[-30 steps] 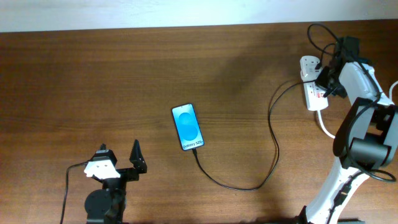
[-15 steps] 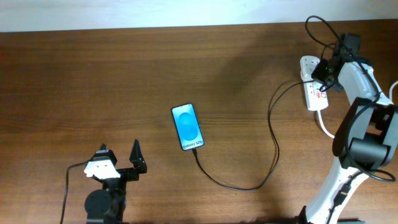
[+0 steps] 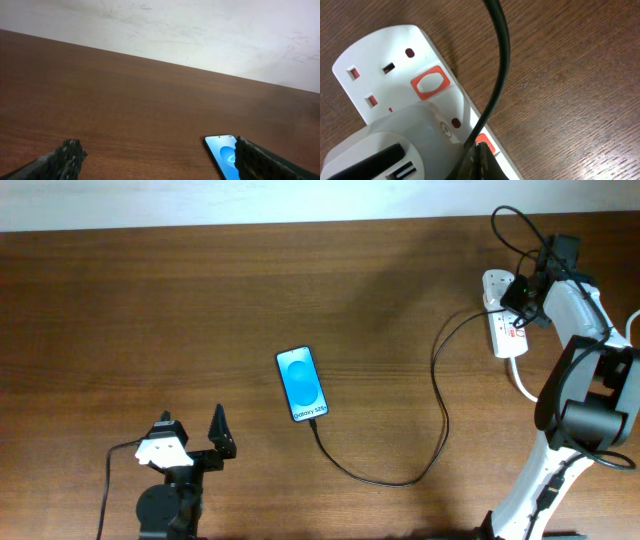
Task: Plug charger to phone and switch on socket
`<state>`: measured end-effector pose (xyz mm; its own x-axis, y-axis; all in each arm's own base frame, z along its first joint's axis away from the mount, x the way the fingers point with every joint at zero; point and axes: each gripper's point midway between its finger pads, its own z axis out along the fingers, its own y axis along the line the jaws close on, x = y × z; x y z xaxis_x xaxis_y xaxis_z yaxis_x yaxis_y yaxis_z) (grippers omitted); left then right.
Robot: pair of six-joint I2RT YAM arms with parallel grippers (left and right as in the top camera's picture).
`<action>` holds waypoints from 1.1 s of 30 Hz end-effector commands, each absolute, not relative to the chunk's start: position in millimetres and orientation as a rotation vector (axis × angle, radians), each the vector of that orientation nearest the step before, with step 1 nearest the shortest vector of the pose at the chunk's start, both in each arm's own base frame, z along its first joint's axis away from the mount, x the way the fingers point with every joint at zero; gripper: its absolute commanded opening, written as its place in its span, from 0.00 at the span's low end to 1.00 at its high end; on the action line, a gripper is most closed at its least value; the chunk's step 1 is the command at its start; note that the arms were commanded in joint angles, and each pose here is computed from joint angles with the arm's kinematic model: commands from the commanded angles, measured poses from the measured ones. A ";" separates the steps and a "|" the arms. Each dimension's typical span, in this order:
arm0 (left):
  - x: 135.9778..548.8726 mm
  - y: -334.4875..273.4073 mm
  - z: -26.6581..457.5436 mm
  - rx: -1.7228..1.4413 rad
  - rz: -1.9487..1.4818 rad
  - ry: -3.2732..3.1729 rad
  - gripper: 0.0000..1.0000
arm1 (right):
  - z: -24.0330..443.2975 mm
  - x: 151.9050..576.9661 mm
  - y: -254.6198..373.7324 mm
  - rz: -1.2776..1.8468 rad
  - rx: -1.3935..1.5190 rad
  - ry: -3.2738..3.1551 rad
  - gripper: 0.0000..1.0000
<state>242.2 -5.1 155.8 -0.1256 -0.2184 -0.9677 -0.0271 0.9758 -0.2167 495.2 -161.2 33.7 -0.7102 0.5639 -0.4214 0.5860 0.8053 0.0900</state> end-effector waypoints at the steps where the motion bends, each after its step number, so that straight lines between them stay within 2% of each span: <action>1: 242.4 -3.6 153.8 -0.197 -0.165 1.691 0.99 | 18.3 491.6 -150.6 -0.024 0.863 2.599 0.04; 18: 242.4 -3.6 153.8 -0.197 -0.165 1.691 0.99 | 6.2 481.4 -141.7 -0.024 0.861 2.645 0.04; 33: 242.4 -3.6 153.8 -0.197 -0.165 1.691 0.99 | 7.5 494.8 -107.4 -0.004 0.754 2.656 0.04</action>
<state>242.2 -5.1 155.8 -0.1256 -0.2184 -0.9677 -0.0271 0.9758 -0.2167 493.6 -157.5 29.8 -0.7200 0.5402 -0.4356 0.5873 0.8087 0.0322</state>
